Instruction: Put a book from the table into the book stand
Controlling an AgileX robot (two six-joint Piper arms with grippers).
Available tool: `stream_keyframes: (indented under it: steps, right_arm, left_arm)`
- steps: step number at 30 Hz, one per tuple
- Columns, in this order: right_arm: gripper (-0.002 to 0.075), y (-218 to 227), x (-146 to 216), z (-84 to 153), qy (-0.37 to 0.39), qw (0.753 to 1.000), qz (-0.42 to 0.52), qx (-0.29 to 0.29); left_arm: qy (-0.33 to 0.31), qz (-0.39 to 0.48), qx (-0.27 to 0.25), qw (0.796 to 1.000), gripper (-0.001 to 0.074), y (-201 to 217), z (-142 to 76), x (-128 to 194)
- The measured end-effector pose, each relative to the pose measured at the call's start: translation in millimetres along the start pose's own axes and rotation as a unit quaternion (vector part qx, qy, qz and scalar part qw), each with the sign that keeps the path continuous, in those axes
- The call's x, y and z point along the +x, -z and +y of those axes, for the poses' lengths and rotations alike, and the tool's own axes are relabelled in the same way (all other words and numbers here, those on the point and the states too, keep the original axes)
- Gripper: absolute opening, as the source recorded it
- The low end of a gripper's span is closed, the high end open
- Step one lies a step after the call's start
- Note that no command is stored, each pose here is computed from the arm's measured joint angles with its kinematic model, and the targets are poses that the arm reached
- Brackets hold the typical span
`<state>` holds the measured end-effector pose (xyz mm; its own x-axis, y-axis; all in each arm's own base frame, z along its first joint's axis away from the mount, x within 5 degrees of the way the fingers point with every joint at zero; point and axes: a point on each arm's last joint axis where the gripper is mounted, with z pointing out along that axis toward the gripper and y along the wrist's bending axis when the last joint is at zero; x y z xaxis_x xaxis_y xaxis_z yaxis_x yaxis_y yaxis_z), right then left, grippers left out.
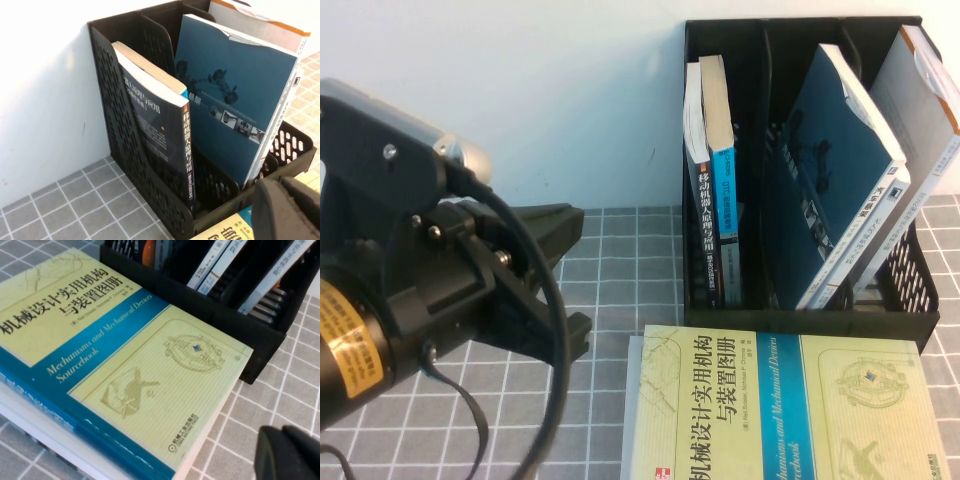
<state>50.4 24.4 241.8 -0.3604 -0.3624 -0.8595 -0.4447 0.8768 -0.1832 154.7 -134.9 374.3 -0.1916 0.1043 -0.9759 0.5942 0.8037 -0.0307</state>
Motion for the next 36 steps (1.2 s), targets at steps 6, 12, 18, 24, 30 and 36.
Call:
stream_keyframes:
  steps: [6,12,18,24,30,36]
  right_arm:
    - [-0.0003,0,0,0,-0.001,1.000,0.000,0.000]
    - [-0.0003,0,0,0,-0.001,1.000,-0.001,-0.001]
    - [-0.0003,0,0,0,-0.002,1.000,-0.001,-0.001]
    - [-0.0003,0,0,0,-0.002,1.000,-0.001,-0.001]
    - [-0.0003,0,0,0,-0.002,1.000,-0.001,-0.001]
    - [-0.0003,0,0,0,-0.002,1.000,-0.001,-0.001]
  left_arm:
    - [-0.016,-0.026,-0.052,0.998,-0.0003,19,20,-4]
    - [0.011,-0.043,-0.098,0.994,-0.0003,51,35,8]
    - [0.088,-0.032,-0.142,0.985,-0.0003,84,46,45]
    - [0.113,-0.052,-0.173,0.977,-0.0003,108,49,91]
    - [0.086,-0.116,-0.227,0.963,-0.0003,118,52,135]
    - [0.107,-0.133,-0.261,0.950,-0.0003,113,55,186]
